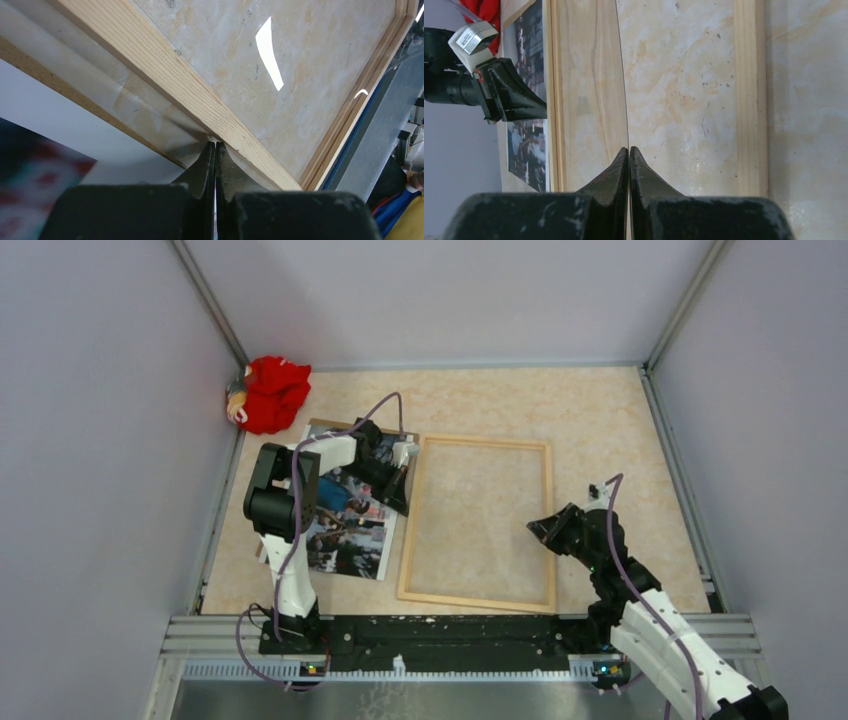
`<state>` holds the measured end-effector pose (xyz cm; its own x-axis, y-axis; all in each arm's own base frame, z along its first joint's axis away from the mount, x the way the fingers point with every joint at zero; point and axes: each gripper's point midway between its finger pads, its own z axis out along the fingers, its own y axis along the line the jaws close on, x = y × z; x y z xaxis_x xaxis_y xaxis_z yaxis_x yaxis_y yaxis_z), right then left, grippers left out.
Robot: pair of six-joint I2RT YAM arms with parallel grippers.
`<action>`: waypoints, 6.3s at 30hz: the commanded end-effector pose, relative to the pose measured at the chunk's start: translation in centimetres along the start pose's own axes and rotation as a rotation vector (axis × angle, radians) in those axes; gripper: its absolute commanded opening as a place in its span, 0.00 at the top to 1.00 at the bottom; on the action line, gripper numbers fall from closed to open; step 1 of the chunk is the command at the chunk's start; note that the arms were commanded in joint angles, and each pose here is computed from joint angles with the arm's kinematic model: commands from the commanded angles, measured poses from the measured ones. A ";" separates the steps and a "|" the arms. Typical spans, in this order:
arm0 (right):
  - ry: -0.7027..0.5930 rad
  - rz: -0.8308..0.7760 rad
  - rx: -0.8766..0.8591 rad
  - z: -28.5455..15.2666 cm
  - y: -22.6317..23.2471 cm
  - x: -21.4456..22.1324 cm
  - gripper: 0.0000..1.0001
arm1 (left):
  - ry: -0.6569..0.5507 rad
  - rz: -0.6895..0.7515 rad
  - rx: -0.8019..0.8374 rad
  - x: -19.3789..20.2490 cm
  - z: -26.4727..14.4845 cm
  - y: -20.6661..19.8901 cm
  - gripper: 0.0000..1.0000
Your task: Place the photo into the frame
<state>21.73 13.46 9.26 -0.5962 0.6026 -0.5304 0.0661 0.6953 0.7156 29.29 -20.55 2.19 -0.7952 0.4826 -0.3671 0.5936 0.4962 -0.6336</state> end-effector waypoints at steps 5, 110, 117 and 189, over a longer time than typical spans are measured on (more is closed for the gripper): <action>-0.008 0.045 0.071 -0.2 -2.3 0.8 1.00 | 0.023 0.022 -0.033 0.5 0.6 1.3 1.00; 0.057 -0.238 0.375 -1.3 -3.4 -2.0 0.28 | 0.031 0.017 -0.029 0.6 1.6 2.3 1.00; 0.126 -0.244 0.385 -0.8 -3.4 -0.1 0.85 | 0.028 0.017 -0.029 0.2 1.4 2.3 1.00; -0.008 -0.476 0.618 8.2 -0.8 -11.4 0.97 | -0.002 0.007 -0.017 0.3 0.8 3.0 1.00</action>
<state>30.97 8.50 9.28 -0.7247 0.2095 -0.6565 0.2666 0.9637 0.0132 29.56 -20.77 2.03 -0.8221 0.4501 -0.3487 0.5496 0.4673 -0.6925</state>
